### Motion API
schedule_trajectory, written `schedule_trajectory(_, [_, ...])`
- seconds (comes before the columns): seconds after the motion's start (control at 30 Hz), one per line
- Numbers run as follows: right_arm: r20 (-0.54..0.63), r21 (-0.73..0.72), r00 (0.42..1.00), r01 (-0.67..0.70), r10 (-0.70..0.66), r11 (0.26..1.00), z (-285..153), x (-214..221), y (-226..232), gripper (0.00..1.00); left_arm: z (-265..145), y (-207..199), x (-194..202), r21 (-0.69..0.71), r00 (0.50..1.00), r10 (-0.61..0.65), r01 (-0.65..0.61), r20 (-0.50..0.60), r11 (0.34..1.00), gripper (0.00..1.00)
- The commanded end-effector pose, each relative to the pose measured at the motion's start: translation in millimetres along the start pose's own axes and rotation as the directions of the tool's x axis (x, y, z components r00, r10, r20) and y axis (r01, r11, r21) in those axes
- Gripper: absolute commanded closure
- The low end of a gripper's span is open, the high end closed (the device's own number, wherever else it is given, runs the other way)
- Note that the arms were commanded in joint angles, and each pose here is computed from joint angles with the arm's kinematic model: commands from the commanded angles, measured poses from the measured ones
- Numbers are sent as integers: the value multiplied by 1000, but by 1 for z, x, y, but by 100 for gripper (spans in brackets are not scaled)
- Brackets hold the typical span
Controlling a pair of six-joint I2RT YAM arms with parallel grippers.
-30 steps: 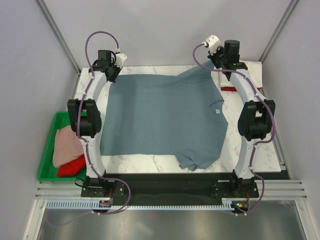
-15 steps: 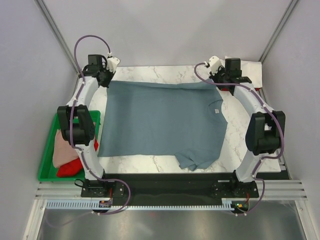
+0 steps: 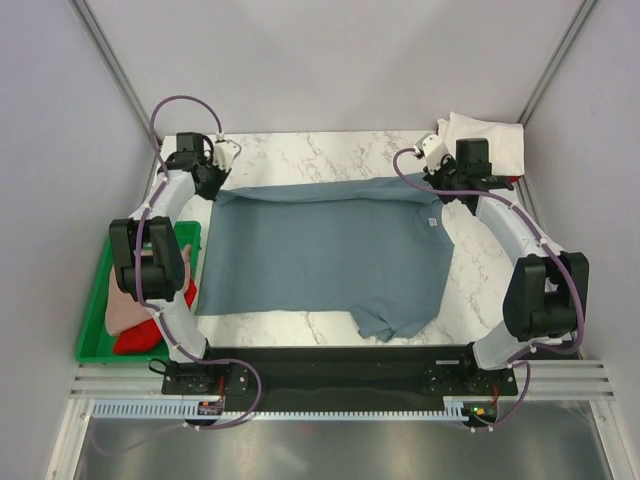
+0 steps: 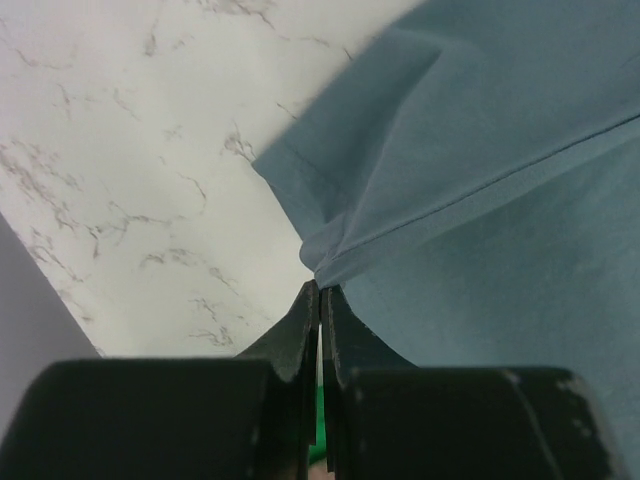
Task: Fold and stack the t-shirts
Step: Fold the tshirt
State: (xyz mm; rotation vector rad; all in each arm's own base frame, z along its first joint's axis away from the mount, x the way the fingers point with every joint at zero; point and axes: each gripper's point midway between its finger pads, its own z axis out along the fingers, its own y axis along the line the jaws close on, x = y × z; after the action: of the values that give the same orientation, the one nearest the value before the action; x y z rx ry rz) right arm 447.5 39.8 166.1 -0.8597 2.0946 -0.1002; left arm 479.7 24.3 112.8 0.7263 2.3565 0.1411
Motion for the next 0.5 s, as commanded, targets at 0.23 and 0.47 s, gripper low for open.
schedule_trajectory(0.23, [22, -24, 1000, -16, 17, 1000, -27, 1, 16, 100, -19, -2, 5, 0, 999, 21, -21, 42, 1000, 98])
schedule_trajectory(0.47, [24, -28, 999, -32, 32, 999, -39, 3, 22, 100, -38, 16, -20, -64, 988, 100, -93, 114, 994, 98])
